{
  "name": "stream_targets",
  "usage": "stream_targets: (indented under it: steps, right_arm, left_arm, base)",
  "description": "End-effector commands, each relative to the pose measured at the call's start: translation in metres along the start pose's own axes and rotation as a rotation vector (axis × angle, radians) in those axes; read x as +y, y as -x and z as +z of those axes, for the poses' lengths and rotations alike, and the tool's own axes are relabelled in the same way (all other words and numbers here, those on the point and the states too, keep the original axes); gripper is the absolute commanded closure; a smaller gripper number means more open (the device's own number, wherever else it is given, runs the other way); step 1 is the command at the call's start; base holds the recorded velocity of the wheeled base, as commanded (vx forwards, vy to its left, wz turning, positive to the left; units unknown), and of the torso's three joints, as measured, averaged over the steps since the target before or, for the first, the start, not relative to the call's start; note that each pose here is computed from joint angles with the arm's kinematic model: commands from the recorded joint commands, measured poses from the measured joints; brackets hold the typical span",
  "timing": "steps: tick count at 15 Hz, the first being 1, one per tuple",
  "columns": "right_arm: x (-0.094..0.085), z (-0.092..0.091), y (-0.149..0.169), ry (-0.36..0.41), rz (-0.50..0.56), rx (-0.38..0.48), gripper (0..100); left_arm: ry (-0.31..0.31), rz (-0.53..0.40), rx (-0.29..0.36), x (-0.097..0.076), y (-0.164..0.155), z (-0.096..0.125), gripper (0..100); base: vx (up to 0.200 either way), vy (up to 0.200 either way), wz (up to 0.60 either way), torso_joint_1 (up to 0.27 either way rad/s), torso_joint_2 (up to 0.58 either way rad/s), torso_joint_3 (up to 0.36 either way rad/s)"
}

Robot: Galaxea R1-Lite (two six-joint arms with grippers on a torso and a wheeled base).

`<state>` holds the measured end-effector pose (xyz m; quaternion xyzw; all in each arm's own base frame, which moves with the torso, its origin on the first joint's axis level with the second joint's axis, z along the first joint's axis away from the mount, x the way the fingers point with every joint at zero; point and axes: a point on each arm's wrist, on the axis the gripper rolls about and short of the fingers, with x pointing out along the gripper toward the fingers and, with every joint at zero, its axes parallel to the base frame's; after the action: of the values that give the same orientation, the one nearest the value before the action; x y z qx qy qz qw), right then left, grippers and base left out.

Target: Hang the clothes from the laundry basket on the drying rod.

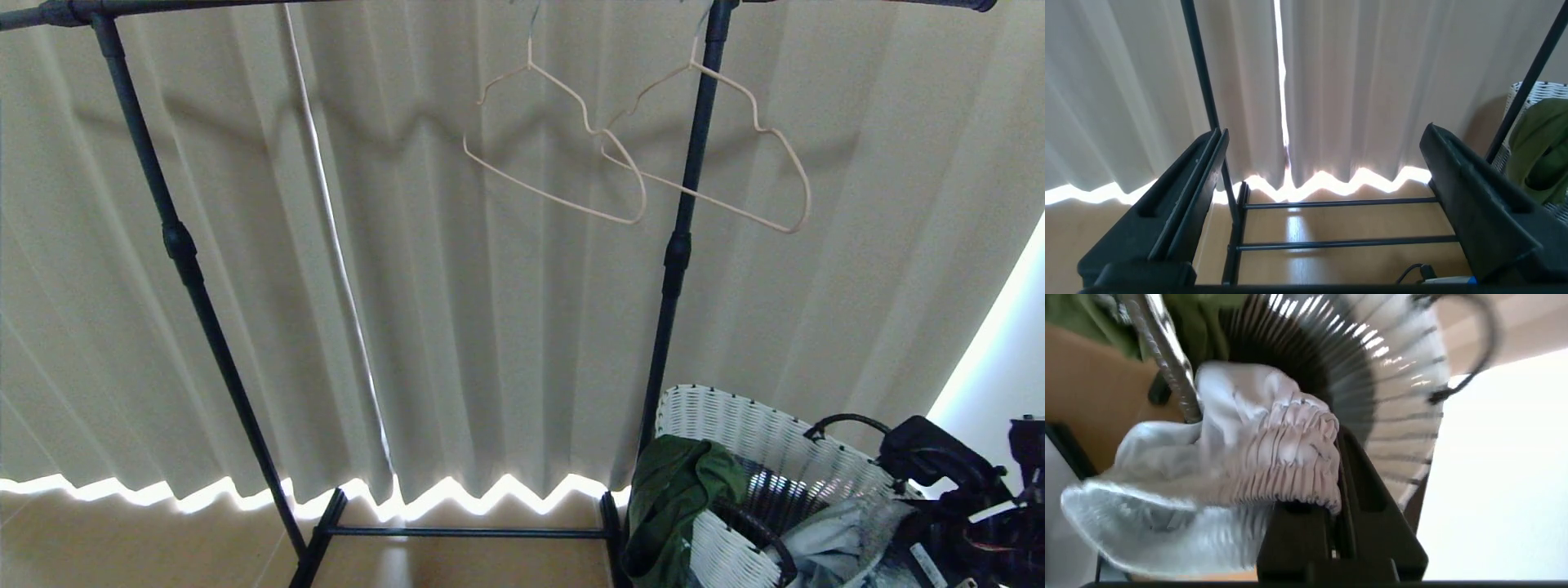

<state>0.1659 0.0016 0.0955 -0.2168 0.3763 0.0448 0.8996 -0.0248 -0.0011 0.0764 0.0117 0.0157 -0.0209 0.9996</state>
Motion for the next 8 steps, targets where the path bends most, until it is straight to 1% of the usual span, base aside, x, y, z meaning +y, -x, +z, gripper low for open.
stream_targets:
  steps: [1, 2, 3, 4, 6, 8]
  right_arm:
    - [-0.015, 0.015, 0.072, -0.085, -0.092, -0.238, 100]
    - [-0.016, 0.015, 0.078, -0.099, -0.09, -0.253, 100]
    - [-0.017, 0.015, 0.093, -0.117, -0.1, -0.313, 100]
    - [-0.017, 0.014, 0.1, -0.12, -0.111, -0.34, 100]
    - [-0.015, 0.009, 0.106, -0.121, -0.121, -0.367, 100]
    - [-0.015, 0.007, 0.109, -0.121, -0.123, -0.378, 100]
  left_arm:
    - [-0.002, 0.0, 0.0, 0.0, 0.0, 0.0, 0]
    - [-0.002, 0.0, 0.0, 0.0, 0.0, 0.0, 0]
    - [0.0, 0.0, 0.0, 0.0, 0.0, 0.0, 0]
    - [0.0, 0.0, 0.0, 0.0, 0.0, 0.0, 0]
    - [0.0, 0.0, 0.0, 0.0, 0.0, 0.0, 0]
    - [0.0, 0.0, 0.0, 0.0, 0.0, 0.0, 0]
  base:
    - [0.0, 0.0, 0.0, 0.0, 0.0, 0.0]
    - [0.0, 0.0, 0.0, 0.0, 0.0, 0.0]
    - [0.0, 0.0, 0.0, 0.0, 0.0, 0.0]
    - [0.0, 0.0, 0.0, 0.0, 0.0, 0.0]
    - [0.0, 0.0, 0.0, 0.0, 0.0, 0.0]
    - [-0.2, 0.0, 0.0, 0.005, 0.0, 0.0]
